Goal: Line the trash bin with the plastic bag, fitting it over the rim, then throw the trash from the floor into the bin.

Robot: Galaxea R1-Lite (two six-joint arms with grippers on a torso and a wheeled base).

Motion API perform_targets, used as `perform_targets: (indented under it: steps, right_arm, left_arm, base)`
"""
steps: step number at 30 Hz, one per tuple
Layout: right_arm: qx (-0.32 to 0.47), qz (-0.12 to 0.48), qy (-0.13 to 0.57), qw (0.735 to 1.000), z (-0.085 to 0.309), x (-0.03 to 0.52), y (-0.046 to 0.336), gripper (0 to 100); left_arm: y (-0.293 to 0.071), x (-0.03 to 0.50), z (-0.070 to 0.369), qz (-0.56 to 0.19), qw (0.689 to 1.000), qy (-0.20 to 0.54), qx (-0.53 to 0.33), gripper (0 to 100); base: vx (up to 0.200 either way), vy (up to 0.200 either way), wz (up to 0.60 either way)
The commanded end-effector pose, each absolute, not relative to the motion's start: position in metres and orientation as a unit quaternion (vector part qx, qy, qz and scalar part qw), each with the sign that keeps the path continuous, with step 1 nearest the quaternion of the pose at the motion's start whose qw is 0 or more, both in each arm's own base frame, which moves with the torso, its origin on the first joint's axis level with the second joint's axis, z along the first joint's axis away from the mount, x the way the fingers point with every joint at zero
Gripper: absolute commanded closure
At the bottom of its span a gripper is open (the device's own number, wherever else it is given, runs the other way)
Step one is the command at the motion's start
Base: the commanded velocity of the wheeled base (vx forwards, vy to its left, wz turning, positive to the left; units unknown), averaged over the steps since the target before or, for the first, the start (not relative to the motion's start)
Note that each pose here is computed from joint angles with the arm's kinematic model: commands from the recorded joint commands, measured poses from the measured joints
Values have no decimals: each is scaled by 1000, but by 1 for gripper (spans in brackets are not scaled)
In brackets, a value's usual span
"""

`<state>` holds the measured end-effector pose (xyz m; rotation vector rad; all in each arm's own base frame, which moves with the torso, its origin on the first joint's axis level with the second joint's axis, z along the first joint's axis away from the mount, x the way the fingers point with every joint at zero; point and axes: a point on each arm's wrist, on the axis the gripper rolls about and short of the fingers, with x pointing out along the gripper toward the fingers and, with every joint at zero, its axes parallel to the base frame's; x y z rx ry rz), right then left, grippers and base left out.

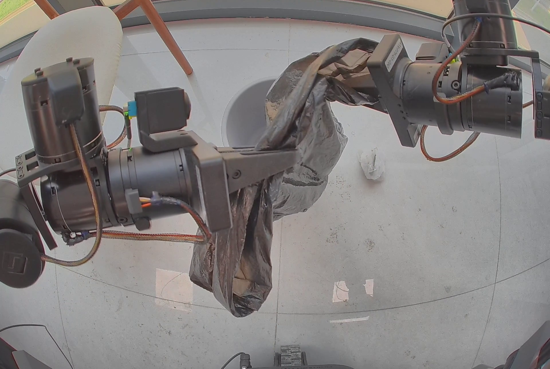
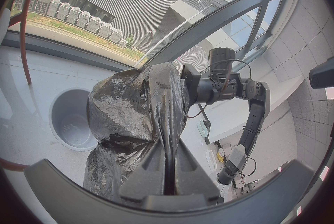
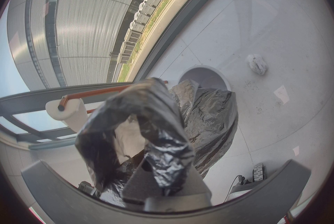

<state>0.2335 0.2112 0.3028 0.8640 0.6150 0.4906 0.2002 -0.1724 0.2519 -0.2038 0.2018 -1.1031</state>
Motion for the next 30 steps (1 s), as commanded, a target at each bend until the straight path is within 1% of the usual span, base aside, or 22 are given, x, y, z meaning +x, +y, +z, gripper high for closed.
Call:
perform_targets:
  steps: [1,2,7,14,19,25,30]
  right_arm:
    - [402,250,293,831,305,228,218,100]
    - [404,266,292,825,311,226,220,100]
    - [414,301,287,810,325,226,222,100]
    - [415,302,283,810,326,236,231,100]
    - [424,298,272,810,328,251,237,100]
    - [428,291,270,812,325,264,242,100]
    - [428,280,269,816,316,279,245,100]
  left_arm:
    - [-166,202,258,-512,849,83,-99,100]
    - [-160,200,264,-509,852,72,-101,100]
    - [-146,203,271,-491,863,58,-103,100]
    - [-143,206,276,-485,867,48,-105,100]
    - [-139,217,288,-475,873,27,-106,100]
    - [-138,232,289,-460,881,27,-106,100]
    - [-144,243,283,-458,881,45,-105,100]
  base:
    - [0,0,0]
    - [0,0,0]
    - [0,0,0]
    - [0,0,0]
    - [0,0,0]
    - [0,0,0]
    - [0,0,0]
